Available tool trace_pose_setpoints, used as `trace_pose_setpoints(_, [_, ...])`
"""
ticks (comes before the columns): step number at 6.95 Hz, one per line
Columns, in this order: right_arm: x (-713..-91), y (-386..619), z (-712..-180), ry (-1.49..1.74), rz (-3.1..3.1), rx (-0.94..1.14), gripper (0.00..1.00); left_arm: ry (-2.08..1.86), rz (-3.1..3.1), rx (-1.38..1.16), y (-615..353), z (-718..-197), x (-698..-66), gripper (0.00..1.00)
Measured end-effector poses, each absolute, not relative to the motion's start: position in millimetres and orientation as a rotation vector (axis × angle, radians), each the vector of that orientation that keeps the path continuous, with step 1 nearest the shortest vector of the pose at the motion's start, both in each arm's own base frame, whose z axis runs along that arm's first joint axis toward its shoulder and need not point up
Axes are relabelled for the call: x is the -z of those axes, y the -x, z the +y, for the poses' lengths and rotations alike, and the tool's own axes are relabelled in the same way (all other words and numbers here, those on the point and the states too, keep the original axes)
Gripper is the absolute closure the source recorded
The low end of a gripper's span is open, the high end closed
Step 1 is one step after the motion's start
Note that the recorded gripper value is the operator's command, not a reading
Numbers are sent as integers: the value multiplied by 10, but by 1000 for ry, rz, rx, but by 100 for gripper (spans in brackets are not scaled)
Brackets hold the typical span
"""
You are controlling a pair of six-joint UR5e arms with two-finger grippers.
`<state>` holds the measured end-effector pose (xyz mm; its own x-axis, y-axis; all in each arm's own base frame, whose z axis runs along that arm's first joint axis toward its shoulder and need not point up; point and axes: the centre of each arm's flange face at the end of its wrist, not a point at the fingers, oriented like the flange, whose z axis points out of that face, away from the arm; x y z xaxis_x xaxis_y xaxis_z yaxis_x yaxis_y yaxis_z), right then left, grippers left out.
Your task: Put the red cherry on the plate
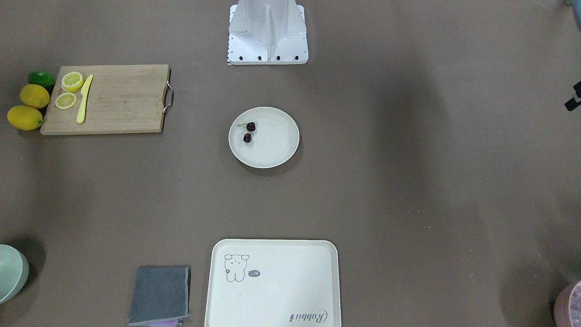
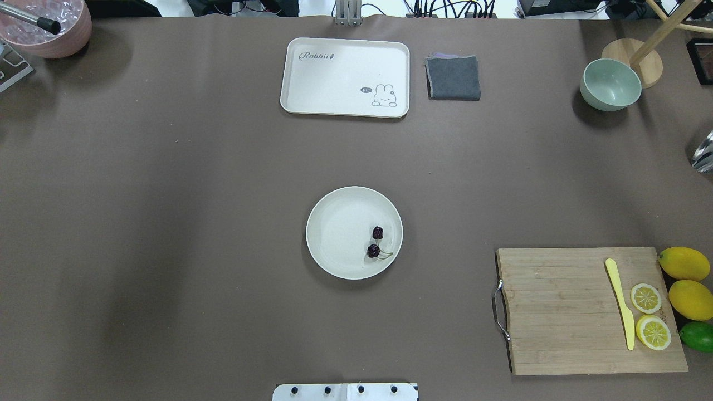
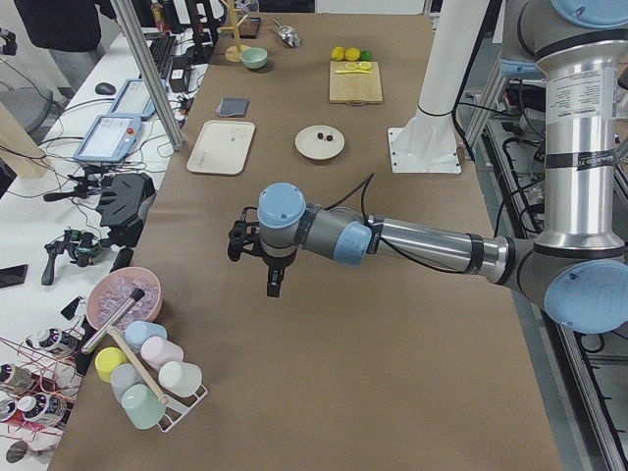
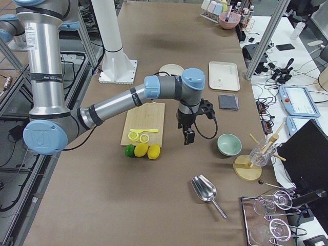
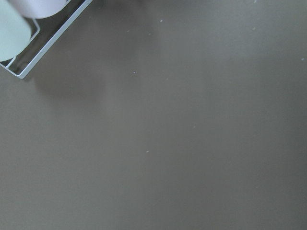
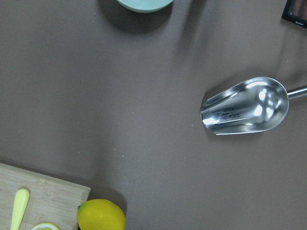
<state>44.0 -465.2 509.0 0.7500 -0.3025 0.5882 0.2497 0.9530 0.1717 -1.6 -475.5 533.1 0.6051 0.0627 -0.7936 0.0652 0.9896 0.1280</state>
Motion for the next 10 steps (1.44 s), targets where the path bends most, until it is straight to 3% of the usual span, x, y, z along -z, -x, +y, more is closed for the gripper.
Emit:
trace_pose_setpoints(3, [-5637, -566, -4643, -69, -742, 304, 0, -107, 874, 23, -422, -4974, -5173, 2])
trace_pose_setpoints(10, [-6253, -1011, -4703, -38, -809, 230, 0, -105, 746, -70, 294, -4833, -6362, 2])
